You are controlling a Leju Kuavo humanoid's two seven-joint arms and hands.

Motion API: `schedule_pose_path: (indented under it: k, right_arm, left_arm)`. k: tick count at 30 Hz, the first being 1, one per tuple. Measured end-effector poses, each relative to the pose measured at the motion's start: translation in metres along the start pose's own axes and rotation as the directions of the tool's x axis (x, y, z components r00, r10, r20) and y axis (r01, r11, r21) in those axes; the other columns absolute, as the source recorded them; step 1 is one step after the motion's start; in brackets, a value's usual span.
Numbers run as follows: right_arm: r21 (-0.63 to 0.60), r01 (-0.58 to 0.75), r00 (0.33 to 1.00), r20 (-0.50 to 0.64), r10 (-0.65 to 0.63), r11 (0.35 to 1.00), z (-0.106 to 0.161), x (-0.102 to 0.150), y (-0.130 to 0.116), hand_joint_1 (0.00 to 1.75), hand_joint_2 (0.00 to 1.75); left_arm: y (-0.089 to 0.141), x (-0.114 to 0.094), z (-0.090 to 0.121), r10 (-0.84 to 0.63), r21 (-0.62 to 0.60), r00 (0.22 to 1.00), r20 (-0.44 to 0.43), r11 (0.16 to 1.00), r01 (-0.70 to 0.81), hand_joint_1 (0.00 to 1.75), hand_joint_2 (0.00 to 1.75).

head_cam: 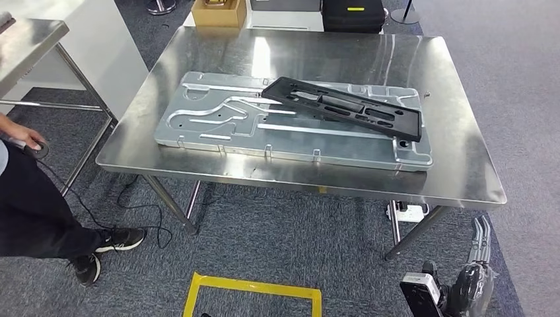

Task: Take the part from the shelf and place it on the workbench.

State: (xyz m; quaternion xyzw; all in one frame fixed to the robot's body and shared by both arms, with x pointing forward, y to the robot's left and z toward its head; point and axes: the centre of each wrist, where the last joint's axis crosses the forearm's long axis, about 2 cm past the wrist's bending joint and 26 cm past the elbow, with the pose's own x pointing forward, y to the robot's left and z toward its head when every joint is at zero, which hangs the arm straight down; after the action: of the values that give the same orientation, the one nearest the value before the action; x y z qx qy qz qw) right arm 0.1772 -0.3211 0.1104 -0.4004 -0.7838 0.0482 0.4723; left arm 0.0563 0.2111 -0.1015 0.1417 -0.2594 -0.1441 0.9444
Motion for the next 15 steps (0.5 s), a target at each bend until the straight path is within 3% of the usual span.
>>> schedule_pose_path:
  k: [4,8,12,15]
  right_arm:
    - [0.067,-0.011,0.993,-0.119,0.019,0.998,0.014,-0.030,-0.001,0.00,0.00]
    - [0.181,0.012,0.944,-0.326,0.048,0.983,0.037,-0.073,0.001,0.00,0.00]
    - [0.237,0.033,0.817,-0.566,0.110,0.971,0.084,-0.122,0.004,0.00,0.00]
    - [0.242,0.069,0.677,-0.724,0.132,0.968,0.129,-0.139,0.007,0.00,0.00]
  left_arm:
    - [0.001,0.001,-0.001,0.005,0.003,1.000,0.001,1.000,-0.005,0.00,0.00]
    - [0.000,0.001,0.000,0.009,0.003,1.000,-0.003,1.000,-0.009,0.00,0.00]
    - [0.000,0.001,0.000,0.007,0.001,1.000,-0.007,1.000,-0.007,0.00,0.00]
    - [0.000,0.000,0.000,0.005,0.000,1.000,-0.011,1.000,-0.005,0.00,0.00]
